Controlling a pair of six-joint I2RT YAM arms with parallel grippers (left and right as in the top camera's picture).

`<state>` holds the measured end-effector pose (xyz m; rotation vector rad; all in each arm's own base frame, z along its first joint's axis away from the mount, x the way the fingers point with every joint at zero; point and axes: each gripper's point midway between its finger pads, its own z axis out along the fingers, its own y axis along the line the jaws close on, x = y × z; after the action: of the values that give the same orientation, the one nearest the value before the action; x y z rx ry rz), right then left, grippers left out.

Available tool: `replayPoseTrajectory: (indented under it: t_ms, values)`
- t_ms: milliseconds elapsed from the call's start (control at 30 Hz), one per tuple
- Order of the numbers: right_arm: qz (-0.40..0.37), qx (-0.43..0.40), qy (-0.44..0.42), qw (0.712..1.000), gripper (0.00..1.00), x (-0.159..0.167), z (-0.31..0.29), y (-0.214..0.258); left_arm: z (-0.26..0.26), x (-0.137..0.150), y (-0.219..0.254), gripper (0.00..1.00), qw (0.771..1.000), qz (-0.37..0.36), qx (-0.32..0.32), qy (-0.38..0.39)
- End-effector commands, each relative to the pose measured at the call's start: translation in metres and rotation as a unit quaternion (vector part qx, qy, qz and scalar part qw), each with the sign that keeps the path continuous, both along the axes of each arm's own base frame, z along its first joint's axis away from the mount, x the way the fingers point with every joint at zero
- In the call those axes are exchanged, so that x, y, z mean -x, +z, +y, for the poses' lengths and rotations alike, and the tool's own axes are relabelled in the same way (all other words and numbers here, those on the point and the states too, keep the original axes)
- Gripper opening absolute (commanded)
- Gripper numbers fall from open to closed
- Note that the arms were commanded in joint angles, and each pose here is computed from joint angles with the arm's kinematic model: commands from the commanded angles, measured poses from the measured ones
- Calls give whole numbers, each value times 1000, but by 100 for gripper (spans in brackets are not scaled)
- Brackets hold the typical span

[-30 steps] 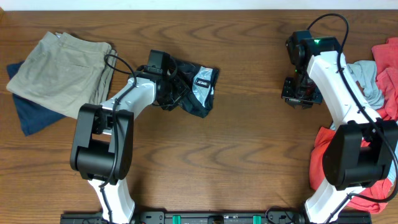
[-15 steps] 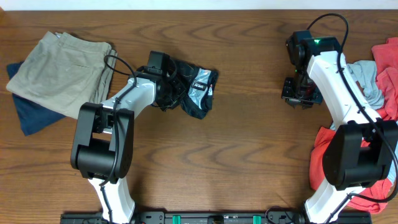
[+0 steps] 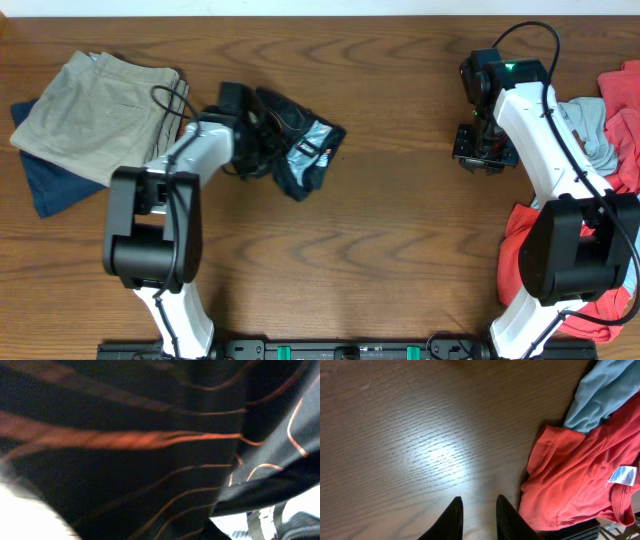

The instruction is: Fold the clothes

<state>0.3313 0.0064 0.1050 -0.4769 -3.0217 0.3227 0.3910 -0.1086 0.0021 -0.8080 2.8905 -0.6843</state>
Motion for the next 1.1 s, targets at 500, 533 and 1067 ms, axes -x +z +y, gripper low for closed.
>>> replayPoseTrajectory:
  t_ms: [500,533,1067]
  values:
    - [-18,6,4,1000,24,-6,-6,6,56,0,21,94,979,9,196,56]
    - [-18,6,4,1000,24,-5,-6,6,56,-2,17,95,983,7,177,53]
    - [-7,7,6,1000,24,0,-7,6,113,-41,-8,96,993,-65,-15,100]
